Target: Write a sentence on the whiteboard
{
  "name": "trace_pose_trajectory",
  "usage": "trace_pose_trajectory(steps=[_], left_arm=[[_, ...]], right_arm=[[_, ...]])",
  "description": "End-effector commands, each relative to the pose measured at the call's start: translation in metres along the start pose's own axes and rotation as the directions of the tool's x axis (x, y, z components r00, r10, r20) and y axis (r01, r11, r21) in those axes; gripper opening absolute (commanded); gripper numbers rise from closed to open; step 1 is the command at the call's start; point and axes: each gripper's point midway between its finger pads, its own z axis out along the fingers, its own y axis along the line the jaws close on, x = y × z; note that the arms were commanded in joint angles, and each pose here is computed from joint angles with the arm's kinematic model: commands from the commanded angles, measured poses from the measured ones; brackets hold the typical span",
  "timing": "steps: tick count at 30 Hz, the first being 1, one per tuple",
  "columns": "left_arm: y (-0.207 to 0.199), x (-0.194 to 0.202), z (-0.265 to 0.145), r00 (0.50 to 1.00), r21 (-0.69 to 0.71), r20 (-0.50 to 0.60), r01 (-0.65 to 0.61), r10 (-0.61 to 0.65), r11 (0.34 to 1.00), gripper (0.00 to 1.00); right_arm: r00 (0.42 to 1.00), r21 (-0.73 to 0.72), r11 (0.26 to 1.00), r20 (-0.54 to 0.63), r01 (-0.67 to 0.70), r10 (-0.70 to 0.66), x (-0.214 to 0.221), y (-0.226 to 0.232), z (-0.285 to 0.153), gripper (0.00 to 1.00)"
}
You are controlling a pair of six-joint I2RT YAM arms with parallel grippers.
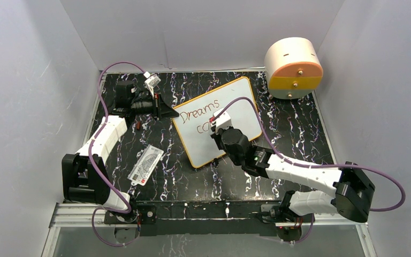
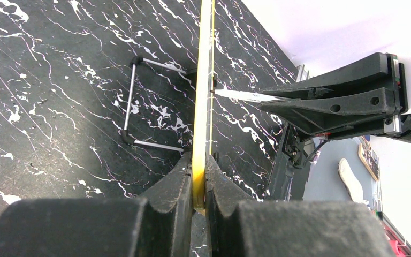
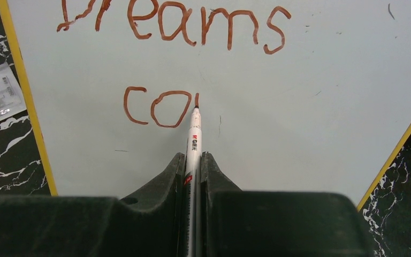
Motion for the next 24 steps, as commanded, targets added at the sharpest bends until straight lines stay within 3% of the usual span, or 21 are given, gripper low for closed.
trace_pose_trajectory(steps=[1, 13, 24], left_arm=[[0.016, 0.034, 0.010, 0.993, -0.063, -0.089, 0.073, -0.078, 0.995, 0.00], [0.016, 0.034, 0.009, 0.993, -0.061, -0.090, 0.072, -0.077, 0.996, 0.00], [0.016, 0.034, 0.009, 0.993, -0.062, -0.089, 0.070, -0.075, 0.996, 0.00]], right_arm=[[0.999, 0.001, 1.000, -0.026, -0.027, 0.027, 0.010, -0.004, -0.006, 0.00], [0.999, -0.008, 0.999, -0.042, -0.033, 0.033, 0.016, -0.002, -0.008, 0.00], [0.999, 0.010, 0.999, 0.019, -0.044, 0.044, -0.001, -0.005, -0.004, 0.00]])
